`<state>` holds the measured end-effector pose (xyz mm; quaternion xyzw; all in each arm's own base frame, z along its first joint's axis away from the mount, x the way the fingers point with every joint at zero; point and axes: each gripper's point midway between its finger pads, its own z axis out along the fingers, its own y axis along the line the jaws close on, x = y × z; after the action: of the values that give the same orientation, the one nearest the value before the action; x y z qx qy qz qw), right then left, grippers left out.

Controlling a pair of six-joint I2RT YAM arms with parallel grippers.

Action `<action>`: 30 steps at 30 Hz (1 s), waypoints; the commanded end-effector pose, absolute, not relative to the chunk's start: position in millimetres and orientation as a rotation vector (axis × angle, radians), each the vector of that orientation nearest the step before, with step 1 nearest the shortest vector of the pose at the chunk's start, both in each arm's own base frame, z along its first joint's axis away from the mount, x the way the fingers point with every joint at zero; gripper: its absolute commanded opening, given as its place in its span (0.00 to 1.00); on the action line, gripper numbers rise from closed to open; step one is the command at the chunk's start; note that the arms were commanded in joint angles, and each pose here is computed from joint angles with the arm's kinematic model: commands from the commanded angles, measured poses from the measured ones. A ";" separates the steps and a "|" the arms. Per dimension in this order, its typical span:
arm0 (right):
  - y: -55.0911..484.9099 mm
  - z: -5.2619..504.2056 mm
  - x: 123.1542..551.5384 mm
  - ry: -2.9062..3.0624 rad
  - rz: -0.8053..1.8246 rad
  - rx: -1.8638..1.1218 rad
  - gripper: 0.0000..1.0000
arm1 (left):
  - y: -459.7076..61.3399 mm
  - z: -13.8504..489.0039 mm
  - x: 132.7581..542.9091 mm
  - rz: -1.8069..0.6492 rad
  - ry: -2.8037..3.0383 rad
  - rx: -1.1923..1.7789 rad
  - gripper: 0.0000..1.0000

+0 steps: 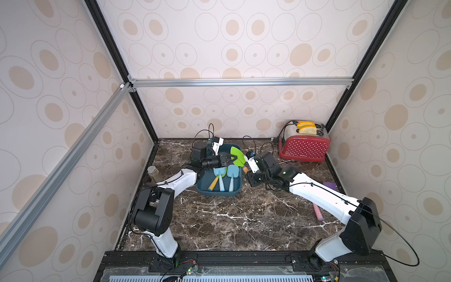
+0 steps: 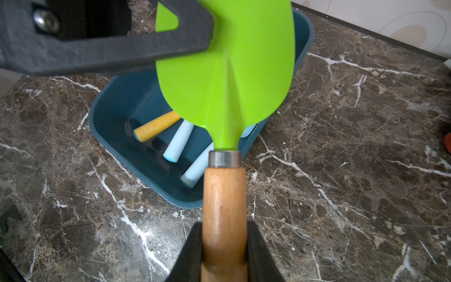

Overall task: Put the shovel into the storage box
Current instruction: Pick up the shovel from the center of the board.

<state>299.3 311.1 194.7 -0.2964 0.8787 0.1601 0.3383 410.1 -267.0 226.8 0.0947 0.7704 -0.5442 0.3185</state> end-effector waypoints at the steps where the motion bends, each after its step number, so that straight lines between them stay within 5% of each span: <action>1: 324.1 211.3 302.3 2.228 0.440 -0.792 0.00 | -270.2 228.9 413.0 -1.434 2.004 0.256 0.13; 4: 327.7 210.9 300.6 2.224 0.445 -0.806 0.02 | -269.7 230.0 413.3 -1.434 2.001 0.255 0.00; 8: 327.4 211.6 301.5 2.212 0.417 -0.818 0.38 | -269.8 229.9 414.2 -1.431 2.000 0.252 0.00; 14: 308.3 228.7 299.4 2.150 0.283 -0.814 0.64 | -269.0 234.3 418.4 -1.387 2.015 0.285 0.00; 23: 212.9 258.7 277.8 2.064 0.030 -0.625 0.73 | -206.5 253.3 453.0 -1.273 2.066 0.369 0.00; 30: 140.5 218.1 260.2 2.177 -0.091 -0.433 0.79 | -181.9 190.1 465.2 -1.162 2.314 0.510 0.00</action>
<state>266.4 174.0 240.7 -0.2130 0.8564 0.0049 0.4702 494.8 -173.5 240.2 0.1446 0.8196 -0.4361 0.3423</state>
